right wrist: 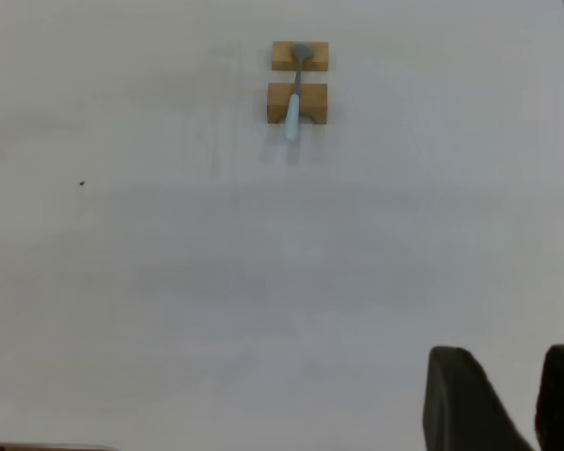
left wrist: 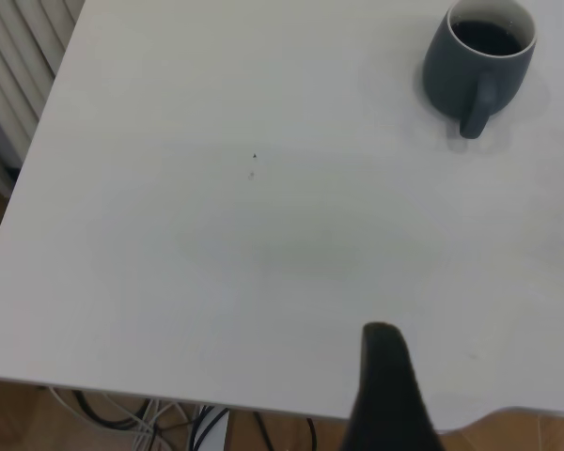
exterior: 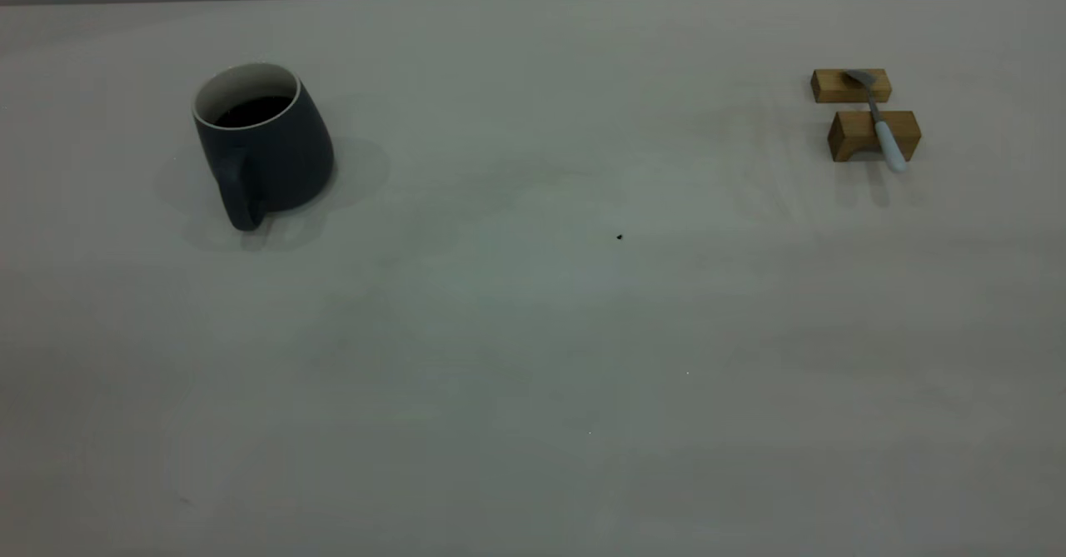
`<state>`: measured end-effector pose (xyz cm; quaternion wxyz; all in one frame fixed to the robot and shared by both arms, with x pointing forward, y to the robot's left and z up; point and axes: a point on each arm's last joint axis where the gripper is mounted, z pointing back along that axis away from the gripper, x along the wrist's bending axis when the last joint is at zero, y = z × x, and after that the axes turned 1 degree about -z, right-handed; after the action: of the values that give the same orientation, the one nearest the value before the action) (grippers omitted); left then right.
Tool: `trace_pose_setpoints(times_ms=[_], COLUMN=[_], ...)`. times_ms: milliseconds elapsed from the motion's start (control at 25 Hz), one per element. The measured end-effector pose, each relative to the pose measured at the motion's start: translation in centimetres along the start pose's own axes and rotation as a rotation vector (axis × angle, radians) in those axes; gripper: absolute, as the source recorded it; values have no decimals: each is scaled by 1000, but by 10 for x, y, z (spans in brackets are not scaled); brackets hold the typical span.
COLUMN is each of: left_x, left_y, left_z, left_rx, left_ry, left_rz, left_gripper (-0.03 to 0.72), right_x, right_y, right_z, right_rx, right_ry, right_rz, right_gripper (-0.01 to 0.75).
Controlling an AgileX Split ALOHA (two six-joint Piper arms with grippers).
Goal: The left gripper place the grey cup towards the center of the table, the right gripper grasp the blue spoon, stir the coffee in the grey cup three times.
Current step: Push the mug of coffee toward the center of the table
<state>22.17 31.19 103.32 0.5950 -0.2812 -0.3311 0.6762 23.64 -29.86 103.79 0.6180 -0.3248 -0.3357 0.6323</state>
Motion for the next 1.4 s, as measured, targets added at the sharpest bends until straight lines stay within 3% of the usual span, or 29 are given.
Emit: trace_pose_setpoints(times_ms=[1400], left_x=[0], left_y=[-6], left_z=[2], left_rx=[-8], left_ry=[2], left_rz=[0], left_gripper=[587], right_x=[0], right_y=[0], right_z=[0], right_rx=[0], right_ry=[0], right_rz=[0], right_gripper=[237])
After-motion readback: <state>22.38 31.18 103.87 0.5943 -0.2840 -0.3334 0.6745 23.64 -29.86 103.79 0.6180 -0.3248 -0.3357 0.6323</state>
